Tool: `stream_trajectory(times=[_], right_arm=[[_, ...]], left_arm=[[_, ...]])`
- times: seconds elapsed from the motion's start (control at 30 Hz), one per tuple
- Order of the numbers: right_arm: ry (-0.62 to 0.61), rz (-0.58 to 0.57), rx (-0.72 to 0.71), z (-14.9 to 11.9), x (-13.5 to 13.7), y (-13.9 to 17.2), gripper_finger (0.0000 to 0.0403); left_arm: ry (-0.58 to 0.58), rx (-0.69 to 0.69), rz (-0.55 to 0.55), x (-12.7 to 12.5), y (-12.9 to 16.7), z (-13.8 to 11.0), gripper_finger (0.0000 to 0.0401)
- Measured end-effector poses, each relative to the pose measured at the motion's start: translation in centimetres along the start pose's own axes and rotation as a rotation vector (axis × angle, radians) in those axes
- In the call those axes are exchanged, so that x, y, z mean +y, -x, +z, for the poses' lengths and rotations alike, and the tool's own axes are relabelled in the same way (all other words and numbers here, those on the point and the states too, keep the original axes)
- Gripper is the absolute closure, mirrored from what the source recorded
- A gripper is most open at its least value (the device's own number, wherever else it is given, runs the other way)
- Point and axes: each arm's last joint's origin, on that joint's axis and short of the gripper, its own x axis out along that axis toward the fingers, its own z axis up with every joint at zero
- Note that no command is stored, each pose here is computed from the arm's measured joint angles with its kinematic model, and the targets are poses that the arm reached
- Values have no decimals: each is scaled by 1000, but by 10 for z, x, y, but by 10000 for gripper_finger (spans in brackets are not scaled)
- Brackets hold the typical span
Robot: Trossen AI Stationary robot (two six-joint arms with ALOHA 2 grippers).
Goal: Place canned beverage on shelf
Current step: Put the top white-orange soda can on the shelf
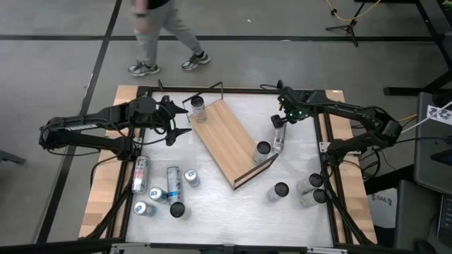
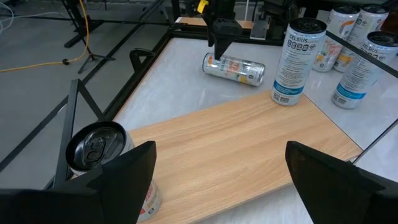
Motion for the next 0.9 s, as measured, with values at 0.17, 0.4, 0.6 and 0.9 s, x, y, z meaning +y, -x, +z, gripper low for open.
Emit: stream_trajectory(times=[0.17,0.4,0.6,0.9], right_arm=[[-65,4,27,-12,-7,-16,15],[-112,44,-21,-19,-12,-34,15],[-158,13,28,-31,-19,-43,15],[-156,3,36,-35,-22,-47,46]], left_arm=[[-1,0,0,0,0,0,51],[-7,0,0,0,0,0,51],[-7,0,0,0,0,0,51],[-7,0,0,0,0,0,51]])
